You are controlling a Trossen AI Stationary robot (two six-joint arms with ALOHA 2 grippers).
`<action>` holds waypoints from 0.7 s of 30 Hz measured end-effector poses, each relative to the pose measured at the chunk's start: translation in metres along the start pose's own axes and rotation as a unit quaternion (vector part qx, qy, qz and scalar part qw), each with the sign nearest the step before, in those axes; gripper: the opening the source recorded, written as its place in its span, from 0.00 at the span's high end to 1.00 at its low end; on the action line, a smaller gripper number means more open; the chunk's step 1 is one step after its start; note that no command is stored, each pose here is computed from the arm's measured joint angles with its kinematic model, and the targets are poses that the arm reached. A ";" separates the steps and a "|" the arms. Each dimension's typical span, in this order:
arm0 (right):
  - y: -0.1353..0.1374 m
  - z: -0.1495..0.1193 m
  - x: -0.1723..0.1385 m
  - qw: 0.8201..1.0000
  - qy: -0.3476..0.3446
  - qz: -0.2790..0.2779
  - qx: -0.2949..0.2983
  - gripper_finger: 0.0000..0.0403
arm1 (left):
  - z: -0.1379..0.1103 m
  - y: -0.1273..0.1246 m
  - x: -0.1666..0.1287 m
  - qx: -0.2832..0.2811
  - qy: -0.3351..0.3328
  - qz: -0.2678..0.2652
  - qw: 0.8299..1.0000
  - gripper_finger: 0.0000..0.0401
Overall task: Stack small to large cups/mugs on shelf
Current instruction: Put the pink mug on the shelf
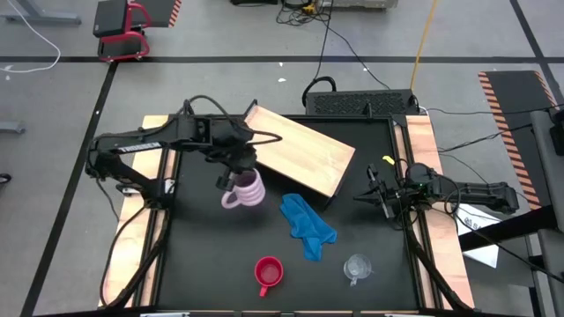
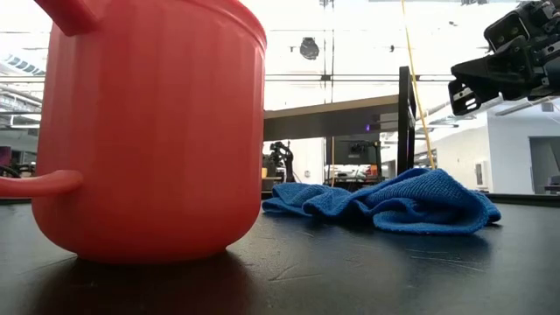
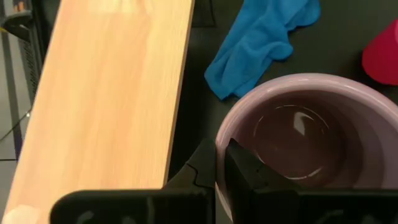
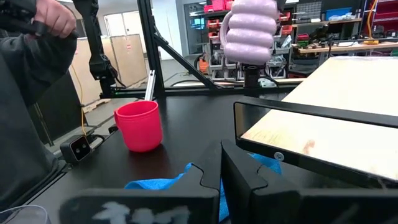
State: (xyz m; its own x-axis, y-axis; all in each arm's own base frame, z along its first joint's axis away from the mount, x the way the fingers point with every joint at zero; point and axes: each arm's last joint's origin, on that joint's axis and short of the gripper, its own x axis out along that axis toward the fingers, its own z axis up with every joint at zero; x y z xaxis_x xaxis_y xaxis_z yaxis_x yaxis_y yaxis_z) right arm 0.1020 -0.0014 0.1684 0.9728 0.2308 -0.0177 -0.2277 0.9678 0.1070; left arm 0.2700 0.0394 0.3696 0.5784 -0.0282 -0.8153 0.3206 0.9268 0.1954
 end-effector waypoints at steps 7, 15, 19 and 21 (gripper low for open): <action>0.000 0.000 0.000 1.000 0.000 0.000 -0.003 1.00 | -0.007 -0.005 -0.020 -0.007 0.002 0.022 1.000 0.97; 0.000 0.000 0.000 1.000 0.000 0.000 0.000 1.00 | -0.031 -0.006 -0.050 -0.051 0.022 0.043 0.998 0.97; 0.000 0.000 0.000 1.000 0.000 0.000 0.000 1.00 | -0.047 -0.010 -0.066 -0.070 0.009 0.066 0.995 0.97; 0.000 0.000 0.000 1.000 0.000 0.000 0.000 1.00 | -0.056 -0.014 -0.074 -0.083 0.003 0.076 0.994 0.97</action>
State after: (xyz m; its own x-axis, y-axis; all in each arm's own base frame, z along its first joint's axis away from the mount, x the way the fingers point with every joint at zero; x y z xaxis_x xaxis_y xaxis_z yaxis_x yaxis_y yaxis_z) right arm 0.1020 -0.0014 0.1684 0.9729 0.2307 -0.0175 -0.2276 0.9679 0.1069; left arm 0.1809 0.0497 0.3965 0.6055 0.1195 -0.7868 0.1014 0.9690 0.2252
